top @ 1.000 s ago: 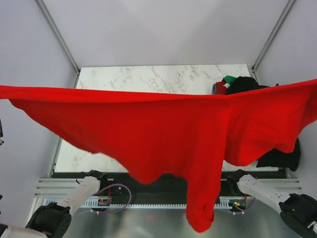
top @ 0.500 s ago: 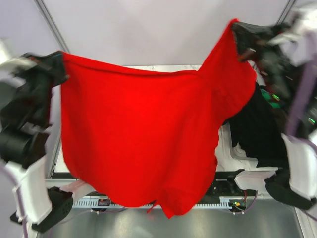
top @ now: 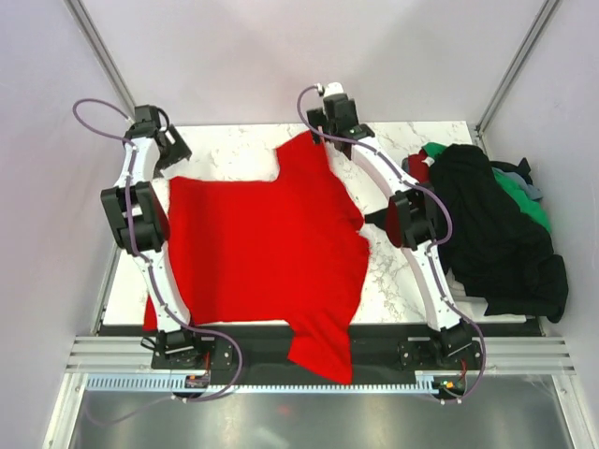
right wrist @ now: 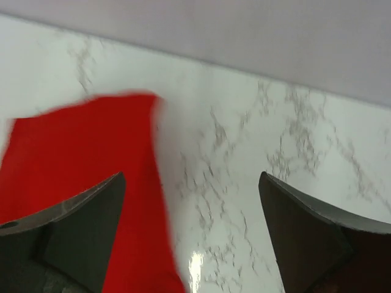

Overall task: Fold and stack the t-shirts
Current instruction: Flatten the tshirt out

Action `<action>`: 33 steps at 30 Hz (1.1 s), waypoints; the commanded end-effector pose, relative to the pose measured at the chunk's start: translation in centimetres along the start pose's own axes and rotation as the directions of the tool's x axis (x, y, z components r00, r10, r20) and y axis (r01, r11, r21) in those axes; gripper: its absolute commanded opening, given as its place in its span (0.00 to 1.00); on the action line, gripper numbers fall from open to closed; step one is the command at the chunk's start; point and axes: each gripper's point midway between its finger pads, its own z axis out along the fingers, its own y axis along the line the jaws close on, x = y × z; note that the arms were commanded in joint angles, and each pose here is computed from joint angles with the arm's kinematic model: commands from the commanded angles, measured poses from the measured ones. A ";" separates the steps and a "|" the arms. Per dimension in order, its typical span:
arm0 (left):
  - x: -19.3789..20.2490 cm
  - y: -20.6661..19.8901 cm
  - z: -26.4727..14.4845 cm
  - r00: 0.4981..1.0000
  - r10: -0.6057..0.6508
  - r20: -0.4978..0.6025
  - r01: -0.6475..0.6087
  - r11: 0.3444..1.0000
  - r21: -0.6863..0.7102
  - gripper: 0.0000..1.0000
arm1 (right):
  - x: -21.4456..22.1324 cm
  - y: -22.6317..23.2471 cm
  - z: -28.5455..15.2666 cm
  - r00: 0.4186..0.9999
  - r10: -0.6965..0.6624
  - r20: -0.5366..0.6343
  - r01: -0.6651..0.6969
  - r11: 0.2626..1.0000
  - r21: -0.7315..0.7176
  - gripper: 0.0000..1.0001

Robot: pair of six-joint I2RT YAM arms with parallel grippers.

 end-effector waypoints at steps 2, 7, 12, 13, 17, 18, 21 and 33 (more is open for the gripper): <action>-4.4 -2.4 -6.7 0.992 -0.090 0.088 0.078 0.989 0.128 1.00 | -10.6 -3.4 -7.7 0.953 0.165 0.253 -0.183 0.982 0.046 0.98; -1.0 0.3 -9.4 0.994 -0.081 0.077 0.076 0.995 0.064 1.00 | -4.9 -2.5 -11.4 0.951 0.288 0.115 -0.287 0.958 -0.024 0.98; 4.7 3.6 -11.0 0.995 -0.092 0.037 0.092 0.996 0.011 1.00 | -0.8 4.4 -14.4 0.935 0.354 -0.028 -0.348 0.895 -0.279 0.98; 5.5 4.2 -11.0 0.994 -0.107 0.026 0.106 0.994 0.009 1.00 | -0.6 5.8 -14.6 0.934 0.354 -0.050 -0.351 0.877 -0.328 0.98; 9.7 6.8 -11.1 0.985 -0.170 -0.030 0.171 0.985 0.007 0.98 | 1.1 14.0 -14.1 0.894 0.366 -0.258 -0.447 0.696 -0.562 0.98; 10.1 7.1 -11.2 0.983 -0.179 -0.031 0.180 0.984 0.008 0.98 | 1.1 15.6 -14.3 0.884 0.356 -0.304 -0.467 0.632 -0.619 0.98; 10.9 8.1 -11.7 0.980 -0.200 -0.024 0.200 0.980 0.013 0.98 | 0.7 18.4 -11.9 0.837 0.399 -0.373 -0.542 0.522 -0.658 0.98; 11.8 8.5 -10.9 0.982 -0.182 -0.054 0.183 0.983 0.019 0.96 | 7.3 18.3 0.1 0.680 0.552 -0.483 -0.722 0.387 -0.574 0.98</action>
